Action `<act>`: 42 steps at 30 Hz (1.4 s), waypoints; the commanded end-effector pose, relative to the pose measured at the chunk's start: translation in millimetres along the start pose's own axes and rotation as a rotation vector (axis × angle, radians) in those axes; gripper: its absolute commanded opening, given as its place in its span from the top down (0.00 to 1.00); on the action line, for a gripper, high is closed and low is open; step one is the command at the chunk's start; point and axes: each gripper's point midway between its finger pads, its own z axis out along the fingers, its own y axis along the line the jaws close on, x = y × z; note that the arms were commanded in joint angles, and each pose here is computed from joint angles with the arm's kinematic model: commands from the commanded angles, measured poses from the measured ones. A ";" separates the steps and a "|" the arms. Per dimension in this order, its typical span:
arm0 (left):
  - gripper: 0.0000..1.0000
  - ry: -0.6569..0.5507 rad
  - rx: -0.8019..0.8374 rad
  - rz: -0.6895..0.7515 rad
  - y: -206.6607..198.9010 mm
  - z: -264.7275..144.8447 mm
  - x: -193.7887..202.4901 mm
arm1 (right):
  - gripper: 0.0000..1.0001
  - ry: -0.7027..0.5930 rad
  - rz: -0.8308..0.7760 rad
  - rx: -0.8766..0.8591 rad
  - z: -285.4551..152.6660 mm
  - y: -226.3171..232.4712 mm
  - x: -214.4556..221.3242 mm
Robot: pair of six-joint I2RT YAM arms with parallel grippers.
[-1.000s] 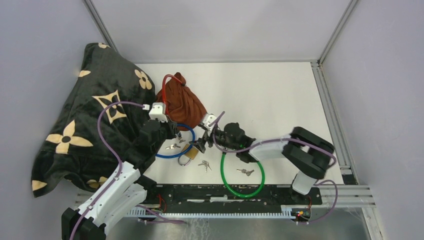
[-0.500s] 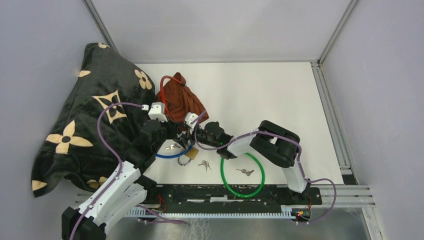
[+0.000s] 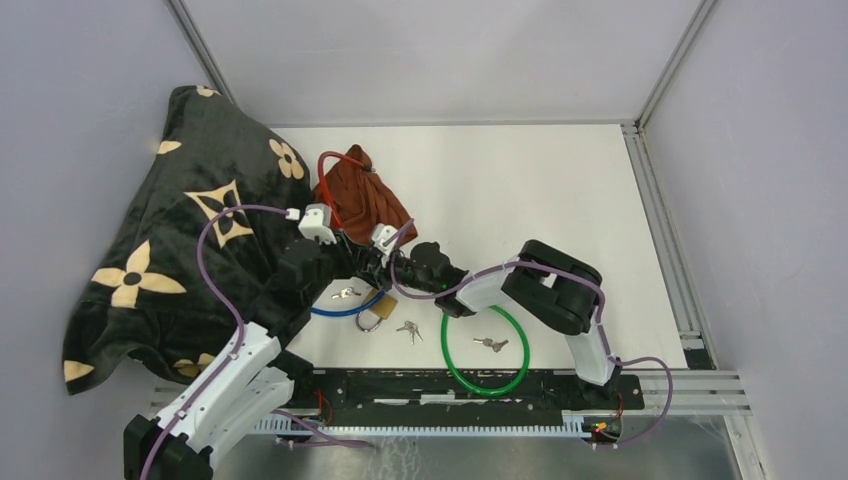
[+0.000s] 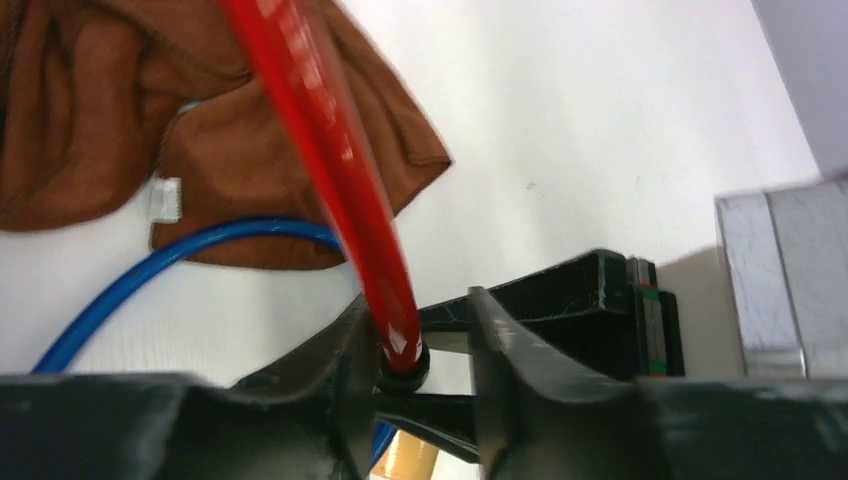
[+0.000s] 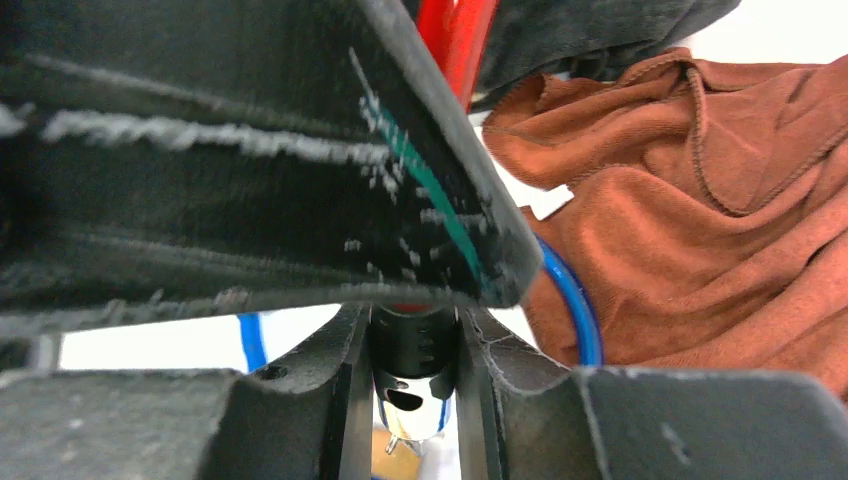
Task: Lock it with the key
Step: Adjust the lock.
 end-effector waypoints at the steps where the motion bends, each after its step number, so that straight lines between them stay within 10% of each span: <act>1: 0.45 -0.081 0.291 0.069 -57.2 -17.8 -33.0 | 1.00 -0.212 0.025 -0.122 -23.5 10.5 -87.4; 8: 0.19 -0.204 0.431 0.242 -82.6 -52.1 -66.4 | 1.00 -0.329 -0.004 -0.442 -86.9 43.6 -153.4; 18: 0.22 -0.406 0.719 0.157 -143.8 -98.4 -126.9 | 1.00 -0.311 -0.189 -0.500 -135.0 55.9 -184.9; 22: 0.39 -0.447 0.777 0.078 -152.5 -109.2 -137.6 | 1.00 -0.317 -0.193 -0.508 -139.4 58.4 -189.8; 28: 0.89 -0.445 0.715 -0.002 -144.1 -107.7 -144.0 | 1.00 -0.270 -0.185 -0.488 -135.3 54.0 -174.0; 32: 0.98 -0.386 0.683 -0.014 -138.3 -99.4 -131.8 | 1.00 -0.244 -0.192 -0.455 -133.1 48.5 -171.5; 38: 0.98 -0.325 0.627 0.110 -130.5 -87.0 -118.3 | 0.39 -0.183 -0.288 -0.373 -139.7 32.3 -174.6; 42: 0.98 -0.259 0.572 0.189 -123.8 -83.8 -113.6 | 0.20 -0.130 -0.348 -0.286 -154.6 8.4 -182.2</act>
